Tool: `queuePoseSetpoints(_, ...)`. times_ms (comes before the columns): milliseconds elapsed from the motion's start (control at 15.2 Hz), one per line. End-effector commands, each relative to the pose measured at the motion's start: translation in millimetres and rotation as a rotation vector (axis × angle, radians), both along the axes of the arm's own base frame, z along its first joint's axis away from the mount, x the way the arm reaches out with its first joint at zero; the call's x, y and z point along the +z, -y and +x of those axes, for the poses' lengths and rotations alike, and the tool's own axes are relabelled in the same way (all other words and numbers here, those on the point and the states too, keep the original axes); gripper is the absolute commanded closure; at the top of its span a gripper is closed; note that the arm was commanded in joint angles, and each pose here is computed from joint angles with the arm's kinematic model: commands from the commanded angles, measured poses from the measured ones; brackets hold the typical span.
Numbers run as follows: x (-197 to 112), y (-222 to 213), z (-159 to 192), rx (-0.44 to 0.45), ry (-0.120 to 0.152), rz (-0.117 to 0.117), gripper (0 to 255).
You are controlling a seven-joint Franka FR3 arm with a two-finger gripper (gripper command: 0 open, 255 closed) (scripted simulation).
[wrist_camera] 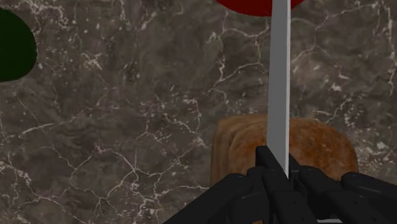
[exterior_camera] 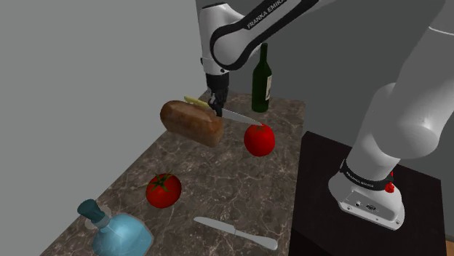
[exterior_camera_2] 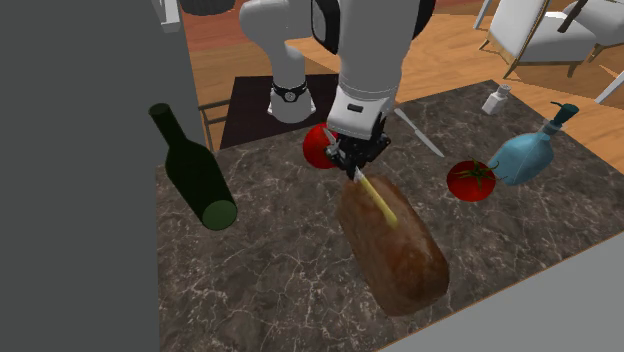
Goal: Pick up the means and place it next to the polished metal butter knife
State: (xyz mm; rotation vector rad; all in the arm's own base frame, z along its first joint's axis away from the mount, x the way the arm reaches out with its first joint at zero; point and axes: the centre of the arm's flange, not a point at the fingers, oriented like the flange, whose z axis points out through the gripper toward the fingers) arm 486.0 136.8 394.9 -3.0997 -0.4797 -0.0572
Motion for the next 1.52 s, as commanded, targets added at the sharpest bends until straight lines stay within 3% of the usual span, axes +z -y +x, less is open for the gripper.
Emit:
queuePoseSetpoints(0,-5.8,-20.2,-24.3,0.003,-0.015,-0.004,255)
queuePoseSetpoints(858,-4.9,-123.3,-157.3,0.003,-0.015,-0.004,255)
queuePoseSetpoints(1452,-52.4,-123.3,-157.3,0.003,-0.015,-0.004,255)
